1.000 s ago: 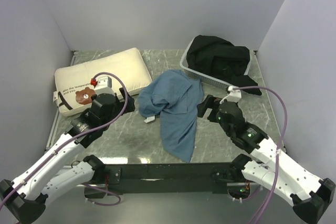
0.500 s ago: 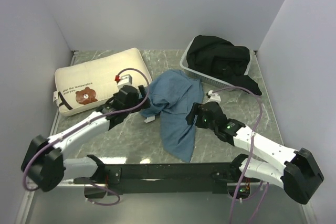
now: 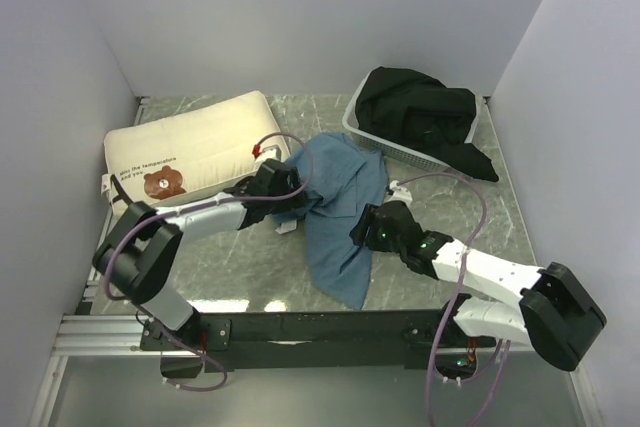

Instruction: Put the pillow into the pillowcase

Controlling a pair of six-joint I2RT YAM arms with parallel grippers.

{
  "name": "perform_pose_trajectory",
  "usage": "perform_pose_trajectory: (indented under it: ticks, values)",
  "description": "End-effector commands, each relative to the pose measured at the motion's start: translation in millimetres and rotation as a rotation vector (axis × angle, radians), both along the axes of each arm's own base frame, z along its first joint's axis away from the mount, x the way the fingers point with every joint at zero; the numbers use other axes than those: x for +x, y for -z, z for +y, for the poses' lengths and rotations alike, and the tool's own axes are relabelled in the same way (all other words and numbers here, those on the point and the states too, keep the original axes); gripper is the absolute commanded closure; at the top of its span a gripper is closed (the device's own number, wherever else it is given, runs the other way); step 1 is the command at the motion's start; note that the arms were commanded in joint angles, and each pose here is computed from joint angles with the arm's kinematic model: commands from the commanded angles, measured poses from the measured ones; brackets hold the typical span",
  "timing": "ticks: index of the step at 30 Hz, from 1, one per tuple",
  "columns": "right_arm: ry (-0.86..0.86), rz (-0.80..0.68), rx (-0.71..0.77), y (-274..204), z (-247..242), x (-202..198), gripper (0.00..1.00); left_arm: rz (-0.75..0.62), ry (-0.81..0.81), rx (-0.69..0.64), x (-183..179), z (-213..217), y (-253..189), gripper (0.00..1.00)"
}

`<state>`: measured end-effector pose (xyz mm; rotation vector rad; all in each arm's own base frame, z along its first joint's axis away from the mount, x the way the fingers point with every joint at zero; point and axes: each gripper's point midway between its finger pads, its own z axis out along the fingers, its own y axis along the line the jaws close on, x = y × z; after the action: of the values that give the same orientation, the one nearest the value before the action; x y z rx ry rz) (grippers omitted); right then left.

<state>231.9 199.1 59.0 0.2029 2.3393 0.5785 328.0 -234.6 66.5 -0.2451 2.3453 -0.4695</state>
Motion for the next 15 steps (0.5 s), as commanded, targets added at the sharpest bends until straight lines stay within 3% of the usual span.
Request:
perform_pose_trajectory:
  ticks: [1, 4, 5, 7, 8, 10, 11, 12, 15]
  values:
    - [0.011, 0.018, 0.035, 12.6, 6.0, -4.8, 0.36, -0.034, -0.035, -0.009, 17.5, -8.1, -4.1, 0.21]
    - [0.007, 0.045, 0.026, 22.6, 8.8, -6.6, 0.35, -0.041, -0.059, 0.032, 27.1, -5.5, -2.0, 0.33]
    - [0.005, 0.069, 0.006, 31.1, 8.6, -8.6, 0.35, -0.034, -0.067, 0.053, 28.9, -3.6, 1.2, 0.52]
    - [0.002, 0.082, 0.001, 35.6, 11.1, -7.9, 0.35, -0.050, -0.084, 0.085, 33.5, 1.5, -7.6, 0.70]
    - [-0.002, 0.095, -0.009, 41.3, 11.6, -8.9, 0.40, -0.066, -0.093, 0.088, 34.6, 4.7, -17.2, 0.82]
    - [0.001, 0.092, -0.029, 37.2, 13.6, -2.4, 0.64, -0.087, -0.123, 0.126, 35.6, 16.7, -32.9, 0.91]
    - [0.016, 0.091, -0.054, 34.7, 9.8, 0.4, 0.93, -0.125, -0.135, 0.120, 36.3, 22.1, -53.3, 0.98]
    - [0.031, 0.116, -0.105, 35.8, -0.6, -3.2, 1.00, -0.161, -0.167, 0.140, 40.1, 31.0, -69.4, 0.99]
    - [0.114, 0.037, -0.144, 0.4, -24.7, 13.0, 1.00, -0.215, -0.232, 0.170, 37.1, 62.5, -113.3, 0.99]
